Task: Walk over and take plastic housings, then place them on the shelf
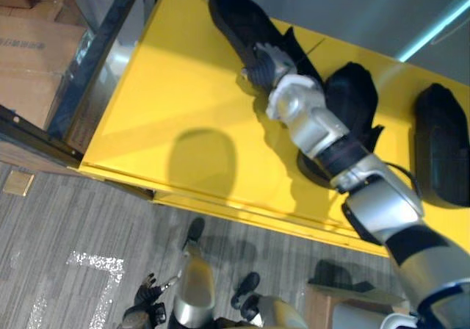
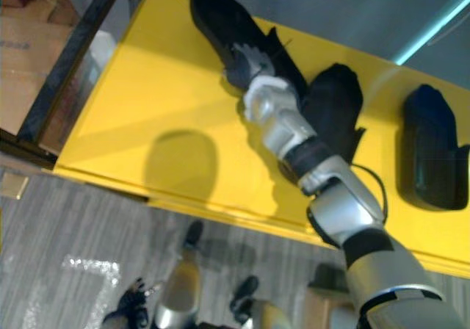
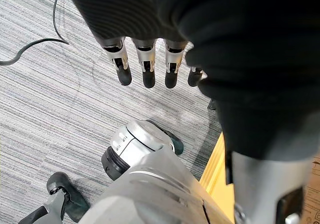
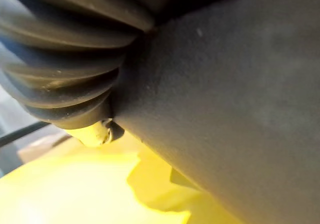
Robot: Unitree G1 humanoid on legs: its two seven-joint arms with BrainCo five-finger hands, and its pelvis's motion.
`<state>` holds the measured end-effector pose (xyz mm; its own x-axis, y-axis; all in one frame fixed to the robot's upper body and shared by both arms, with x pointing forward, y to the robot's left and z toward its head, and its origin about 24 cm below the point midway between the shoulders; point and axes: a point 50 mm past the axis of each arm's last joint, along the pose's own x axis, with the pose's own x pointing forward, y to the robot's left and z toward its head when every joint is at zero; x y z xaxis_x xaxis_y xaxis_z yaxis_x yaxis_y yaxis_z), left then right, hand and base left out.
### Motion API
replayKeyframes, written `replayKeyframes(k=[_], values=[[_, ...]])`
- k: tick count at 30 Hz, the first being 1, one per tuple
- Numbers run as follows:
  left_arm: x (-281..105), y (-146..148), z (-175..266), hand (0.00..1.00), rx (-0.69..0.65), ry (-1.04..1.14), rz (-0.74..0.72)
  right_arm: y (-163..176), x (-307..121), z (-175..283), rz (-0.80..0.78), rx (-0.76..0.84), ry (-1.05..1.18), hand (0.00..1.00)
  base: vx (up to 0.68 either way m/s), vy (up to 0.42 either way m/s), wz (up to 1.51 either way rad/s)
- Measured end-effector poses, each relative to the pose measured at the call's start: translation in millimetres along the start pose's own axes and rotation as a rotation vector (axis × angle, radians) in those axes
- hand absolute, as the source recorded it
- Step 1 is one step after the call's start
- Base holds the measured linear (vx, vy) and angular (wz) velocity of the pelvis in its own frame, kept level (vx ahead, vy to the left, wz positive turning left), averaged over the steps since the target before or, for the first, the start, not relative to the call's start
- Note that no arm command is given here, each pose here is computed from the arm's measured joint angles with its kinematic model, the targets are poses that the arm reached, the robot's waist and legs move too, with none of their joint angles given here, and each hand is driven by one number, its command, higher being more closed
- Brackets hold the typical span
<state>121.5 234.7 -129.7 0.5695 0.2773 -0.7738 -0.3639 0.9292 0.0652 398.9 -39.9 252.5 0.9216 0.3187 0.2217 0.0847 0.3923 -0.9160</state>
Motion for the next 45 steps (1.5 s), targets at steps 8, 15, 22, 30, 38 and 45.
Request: replayKeyframes(k=[8, 15, 22, 30, 38, 45], values=[[0.0, 0.0, -0.2, 0.0, 0.002, 0.0, 0.0, 12.9, -0.9, 17.8, 0.036, 0.082, -0.072, 0.0, 0.0, 0.0, 0.0], [-0.1, 0.5, -1.8, 0.0, 0.003, 0.003, 0.003, 29.5, -4.8, 22.9, 0.072, 0.343, -0.081, 0.0, 0.0, 0.0, 0.0], [-0.2, -0.8, -0.5, 0.0, -0.001, -0.013, 0.0, 45.5, -15.4, 56.8, 0.038, 0.669, -0.247, 0.0, 0.0, 0.0, 0.0], [-0.1, 1.3, 1.2, 0.0, 0.04, -0.034, 0.015, -14.1, -34.4, 96.8, -0.177, 0.872, -0.575, 0.0, -0.01, -0.004, -0.05], [-0.2, 11.0, -2.8, 0.0, 0.064, -0.016, 0.048, -38.2, -53.5, 108.4, -0.18, 0.745, -0.739, 0.0, -0.02, -0.004, -0.11], [-1.7, 22.4, -10.9, 0.0, 0.091, 0.017, 0.082, -27.9, -62.5, 104.9, 0.001, 0.44, -0.793, 0.0, -0.01, -0.01, -0.06]])
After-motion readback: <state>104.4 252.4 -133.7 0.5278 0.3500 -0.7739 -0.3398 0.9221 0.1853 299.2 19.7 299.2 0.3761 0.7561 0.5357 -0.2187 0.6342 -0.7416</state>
